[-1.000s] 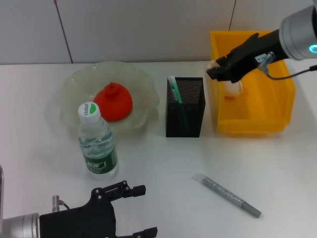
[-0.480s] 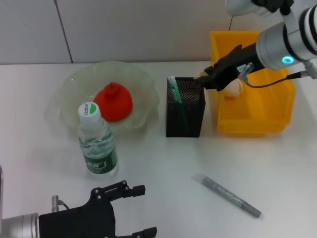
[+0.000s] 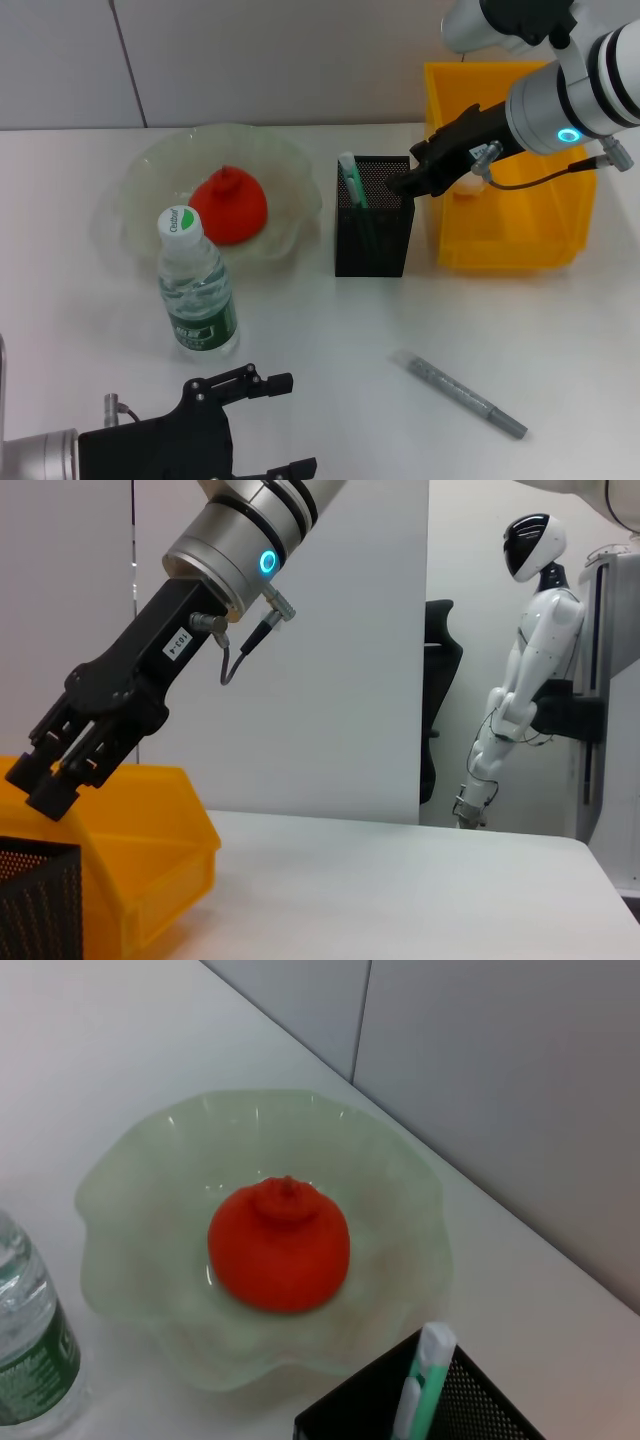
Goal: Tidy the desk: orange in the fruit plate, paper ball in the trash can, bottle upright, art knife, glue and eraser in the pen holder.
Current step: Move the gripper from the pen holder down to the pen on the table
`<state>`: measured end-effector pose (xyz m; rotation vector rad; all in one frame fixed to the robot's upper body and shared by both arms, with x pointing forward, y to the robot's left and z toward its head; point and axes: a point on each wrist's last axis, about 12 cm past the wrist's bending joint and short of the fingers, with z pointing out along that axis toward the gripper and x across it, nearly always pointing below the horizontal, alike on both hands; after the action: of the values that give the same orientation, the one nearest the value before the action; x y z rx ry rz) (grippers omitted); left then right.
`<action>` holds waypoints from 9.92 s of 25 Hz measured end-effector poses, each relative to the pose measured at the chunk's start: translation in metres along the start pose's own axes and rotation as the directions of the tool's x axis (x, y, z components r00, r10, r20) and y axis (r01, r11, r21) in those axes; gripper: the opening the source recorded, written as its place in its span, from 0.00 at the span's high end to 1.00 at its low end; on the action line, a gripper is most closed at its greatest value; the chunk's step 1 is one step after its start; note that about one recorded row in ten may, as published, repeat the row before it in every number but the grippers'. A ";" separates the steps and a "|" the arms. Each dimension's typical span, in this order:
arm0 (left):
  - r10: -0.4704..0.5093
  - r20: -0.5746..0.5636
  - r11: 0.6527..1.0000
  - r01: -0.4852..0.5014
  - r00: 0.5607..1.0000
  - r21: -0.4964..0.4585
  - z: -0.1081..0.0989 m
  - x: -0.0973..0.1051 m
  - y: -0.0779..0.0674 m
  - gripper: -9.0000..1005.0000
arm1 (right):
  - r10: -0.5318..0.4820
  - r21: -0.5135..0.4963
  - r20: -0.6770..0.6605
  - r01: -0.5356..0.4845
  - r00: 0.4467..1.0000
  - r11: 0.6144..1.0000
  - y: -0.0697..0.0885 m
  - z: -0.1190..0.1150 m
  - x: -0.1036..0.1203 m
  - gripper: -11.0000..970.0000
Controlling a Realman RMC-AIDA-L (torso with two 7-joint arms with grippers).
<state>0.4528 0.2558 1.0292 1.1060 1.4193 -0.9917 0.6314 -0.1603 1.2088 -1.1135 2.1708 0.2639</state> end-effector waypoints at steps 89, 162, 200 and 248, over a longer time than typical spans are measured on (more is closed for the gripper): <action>-0.024 0.016 0.999 0.023 1.000 0.035 -0.002 -0.002 -0.005 0.19 | 0.192 -0.061 -0.137 -0.201 0.972 0.978 0.019 -0.050 0.044 0.35; -0.021 -0.003 0.998 0.022 1.000 0.052 -0.005 0.001 -0.009 0.20 | 0.247 -0.086 -0.184 -0.266 0.951 0.960 0.021 -0.039 0.065 0.35; -0.012 -0.011 0.998 0.013 1.000 0.060 -0.010 -0.003 -0.006 0.20 | 0.058 -0.182 -0.370 -0.134 0.927 0.974 0.049 0.000 0.082 0.35; -0.005 -0.006 0.997 0.005 1.000 0.077 -0.005 -0.005 -0.004 0.20 | 0.080 -0.136 -0.386 -0.143 0.919 0.980 0.067 0.026 0.077 0.56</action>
<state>0.4481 0.2594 1.0353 1.1630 1.3991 -1.0554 0.5602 -0.1569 1.1307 -1.2111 2.6017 0.3001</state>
